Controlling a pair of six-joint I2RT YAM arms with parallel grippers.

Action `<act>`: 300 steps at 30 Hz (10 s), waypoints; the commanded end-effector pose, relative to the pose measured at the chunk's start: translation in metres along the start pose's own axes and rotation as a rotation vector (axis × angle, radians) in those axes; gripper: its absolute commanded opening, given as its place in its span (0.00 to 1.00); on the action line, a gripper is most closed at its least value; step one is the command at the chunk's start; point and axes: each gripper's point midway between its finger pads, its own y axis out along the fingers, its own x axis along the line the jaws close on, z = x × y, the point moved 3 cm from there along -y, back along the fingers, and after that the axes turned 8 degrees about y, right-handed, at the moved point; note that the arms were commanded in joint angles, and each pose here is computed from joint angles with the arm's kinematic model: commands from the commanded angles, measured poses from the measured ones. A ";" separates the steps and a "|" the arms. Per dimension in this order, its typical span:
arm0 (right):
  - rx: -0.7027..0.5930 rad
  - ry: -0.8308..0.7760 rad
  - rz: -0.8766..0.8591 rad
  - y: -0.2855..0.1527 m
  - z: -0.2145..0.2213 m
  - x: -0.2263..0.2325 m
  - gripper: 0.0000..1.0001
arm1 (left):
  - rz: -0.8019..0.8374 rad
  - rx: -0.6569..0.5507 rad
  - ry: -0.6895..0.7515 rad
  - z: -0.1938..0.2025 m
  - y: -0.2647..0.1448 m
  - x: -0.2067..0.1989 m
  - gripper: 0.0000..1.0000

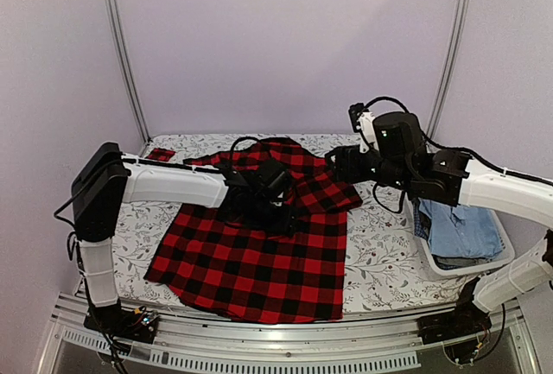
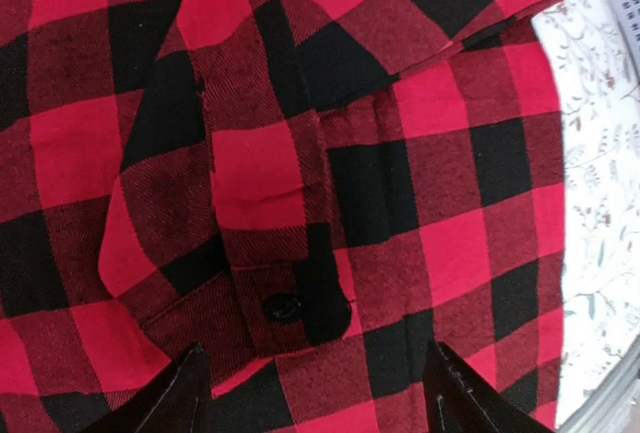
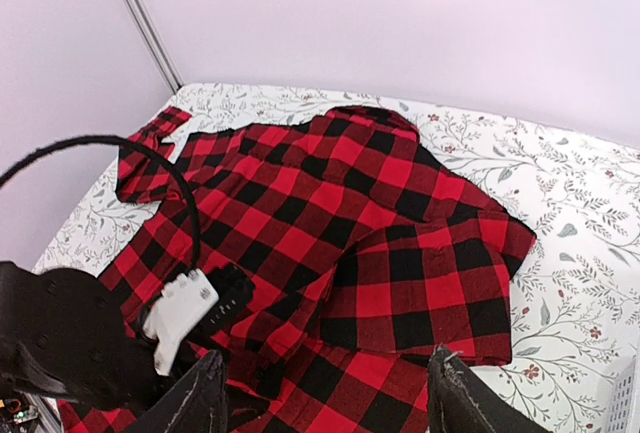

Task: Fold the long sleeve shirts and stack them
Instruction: Pick up the sleeve from the center of the board, then move the flattened shirt to the center of the board, then pick up the flattened shirt from the center of the board, then fold the flattened shirt at the center of the board, then place the sleeve of the 1/3-folded shirt.

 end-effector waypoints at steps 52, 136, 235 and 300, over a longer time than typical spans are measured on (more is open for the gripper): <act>0.498 0.421 0.270 0.174 0.136 -0.166 0.00 | 0.091 -0.168 -0.105 -0.103 -0.068 0.090 0.00; 0.718 0.332 0.260 -0.041 0.213 -0.035 0.00 | 0.257 -0.430 -0.140 -0.231 -0.133 0.150 0.00; 1.025 0.233 -0.208 0.026 0.272 0.097 0.09 | -0.033 -0.520 -0.365 -0.143 -0.215 0.288 0.00; 0.490 0.265 0.101 0.017 0.148 -0.042 0.50 | 0.402 0.186 0.241 0.006 -0.035 -0.037 0.03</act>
